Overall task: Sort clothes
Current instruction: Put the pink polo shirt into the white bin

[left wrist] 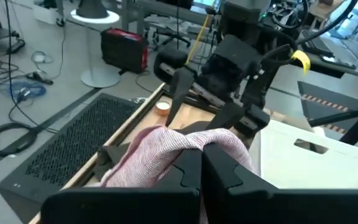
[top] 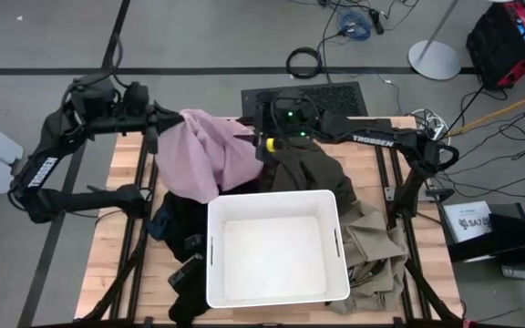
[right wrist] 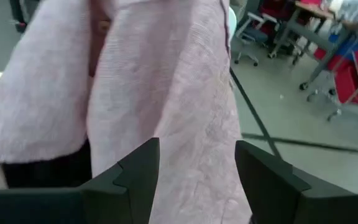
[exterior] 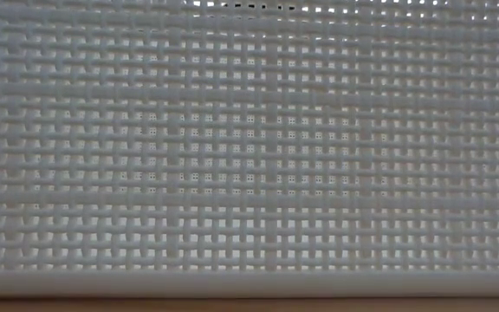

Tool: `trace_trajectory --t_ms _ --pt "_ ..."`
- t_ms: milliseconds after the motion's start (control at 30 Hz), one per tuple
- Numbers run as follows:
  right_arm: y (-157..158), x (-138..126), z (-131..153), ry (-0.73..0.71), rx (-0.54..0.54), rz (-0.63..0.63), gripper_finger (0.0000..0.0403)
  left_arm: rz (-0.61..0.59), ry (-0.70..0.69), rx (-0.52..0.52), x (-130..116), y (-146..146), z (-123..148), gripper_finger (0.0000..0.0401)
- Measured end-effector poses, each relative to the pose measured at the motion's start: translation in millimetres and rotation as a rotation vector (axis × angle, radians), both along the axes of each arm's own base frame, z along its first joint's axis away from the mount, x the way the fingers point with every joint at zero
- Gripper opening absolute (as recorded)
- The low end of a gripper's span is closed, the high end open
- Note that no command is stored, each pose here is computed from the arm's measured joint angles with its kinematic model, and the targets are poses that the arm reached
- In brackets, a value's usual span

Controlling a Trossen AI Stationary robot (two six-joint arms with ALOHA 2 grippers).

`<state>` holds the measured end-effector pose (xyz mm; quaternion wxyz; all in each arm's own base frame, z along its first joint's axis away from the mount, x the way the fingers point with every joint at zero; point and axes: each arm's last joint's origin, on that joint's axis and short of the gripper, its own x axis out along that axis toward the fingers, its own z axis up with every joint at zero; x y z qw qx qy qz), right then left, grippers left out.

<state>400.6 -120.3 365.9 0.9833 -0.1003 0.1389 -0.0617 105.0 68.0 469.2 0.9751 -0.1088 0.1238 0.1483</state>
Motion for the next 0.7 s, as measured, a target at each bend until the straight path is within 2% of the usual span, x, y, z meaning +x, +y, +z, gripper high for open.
trace_trajectory --t_ms 167,367,700 --pt "-5 18 -19 -0.028 0.019 0.000 0.0199 -0.057 -0.041 -0.021 5 2 3 0.0000" --pt "-1 37 -30 -0.143 0.080 0.182 0.0199 -0.091 -0.032 -0.033 16 6 1 0.0000" --pt "15 41 -30 -0.144 0.089 0.287 0.0199 -0.138 0.040 -0.060 42 16 -10 0.0000"
